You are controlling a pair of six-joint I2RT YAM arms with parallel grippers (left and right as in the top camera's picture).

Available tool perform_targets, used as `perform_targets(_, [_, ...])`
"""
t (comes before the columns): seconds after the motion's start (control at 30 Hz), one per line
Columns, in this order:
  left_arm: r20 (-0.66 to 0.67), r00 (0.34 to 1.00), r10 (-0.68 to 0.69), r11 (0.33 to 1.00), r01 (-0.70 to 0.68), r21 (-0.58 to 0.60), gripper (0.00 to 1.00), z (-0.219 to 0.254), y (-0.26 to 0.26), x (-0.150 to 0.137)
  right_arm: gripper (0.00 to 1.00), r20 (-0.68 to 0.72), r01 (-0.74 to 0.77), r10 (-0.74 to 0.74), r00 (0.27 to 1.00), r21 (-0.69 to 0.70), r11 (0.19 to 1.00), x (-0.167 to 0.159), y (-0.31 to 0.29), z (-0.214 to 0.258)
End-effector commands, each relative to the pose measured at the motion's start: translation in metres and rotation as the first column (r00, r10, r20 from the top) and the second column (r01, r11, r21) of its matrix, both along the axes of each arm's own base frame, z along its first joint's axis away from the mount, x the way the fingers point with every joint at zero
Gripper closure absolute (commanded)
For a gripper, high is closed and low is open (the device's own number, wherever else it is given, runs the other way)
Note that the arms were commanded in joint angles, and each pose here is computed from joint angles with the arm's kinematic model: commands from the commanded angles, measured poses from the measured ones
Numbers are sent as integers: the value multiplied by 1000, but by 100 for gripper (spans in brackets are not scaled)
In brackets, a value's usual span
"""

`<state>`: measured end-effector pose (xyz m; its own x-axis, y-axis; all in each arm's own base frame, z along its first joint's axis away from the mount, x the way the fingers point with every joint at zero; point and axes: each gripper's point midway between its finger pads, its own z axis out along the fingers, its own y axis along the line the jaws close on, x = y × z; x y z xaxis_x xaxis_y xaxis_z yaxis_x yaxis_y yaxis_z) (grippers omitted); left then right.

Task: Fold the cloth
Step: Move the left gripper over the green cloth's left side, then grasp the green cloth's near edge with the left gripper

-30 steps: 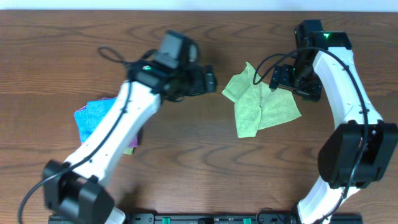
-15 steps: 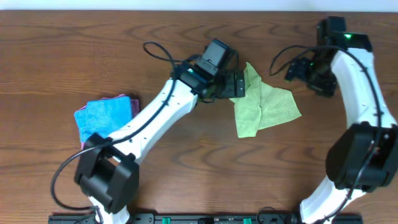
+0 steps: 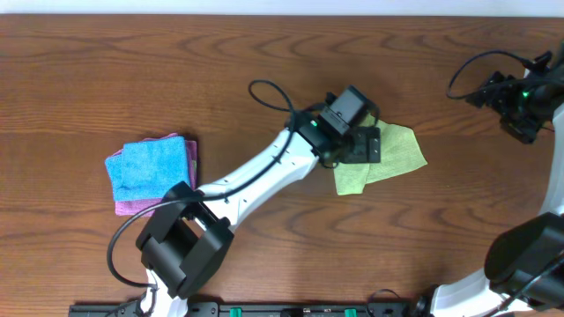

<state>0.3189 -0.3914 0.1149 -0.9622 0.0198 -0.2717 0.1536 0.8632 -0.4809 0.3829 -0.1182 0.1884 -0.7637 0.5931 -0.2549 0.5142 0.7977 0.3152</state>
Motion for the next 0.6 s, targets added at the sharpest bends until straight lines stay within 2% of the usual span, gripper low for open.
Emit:
perform_targets(0.0, [13,1000,-1,1000,1,26,5,-7,-12,-8,11,31,-23,22,999,29,999,-1,3,7])
perform_targets(0.2, [18,999,-41,995,39,90,4,-33,-27,-27,11,41,-31,29,999,47,998,1,6,8])
perform_targets(0.37, [8,999,-45,992,44,120,4,-56,-31,-28,11,49,-37,34,998,62,997,2,9,9])
perform_targets(0.47, [1,999,-45,990,45,132,0,-68,-31,-27,12,48,-37,34,998,63,997,1,9,9])
perform_targets(0.5, [0,999,-44,990,44,135,6,-70,-31,-26,12,48,-37,34,998,63,997,1,9,9])
perform_targets(0.57, [2,999,-44,990,44,134,7,-73,-33,-25,12,48,-37,34,998,63,997,1,9,9])
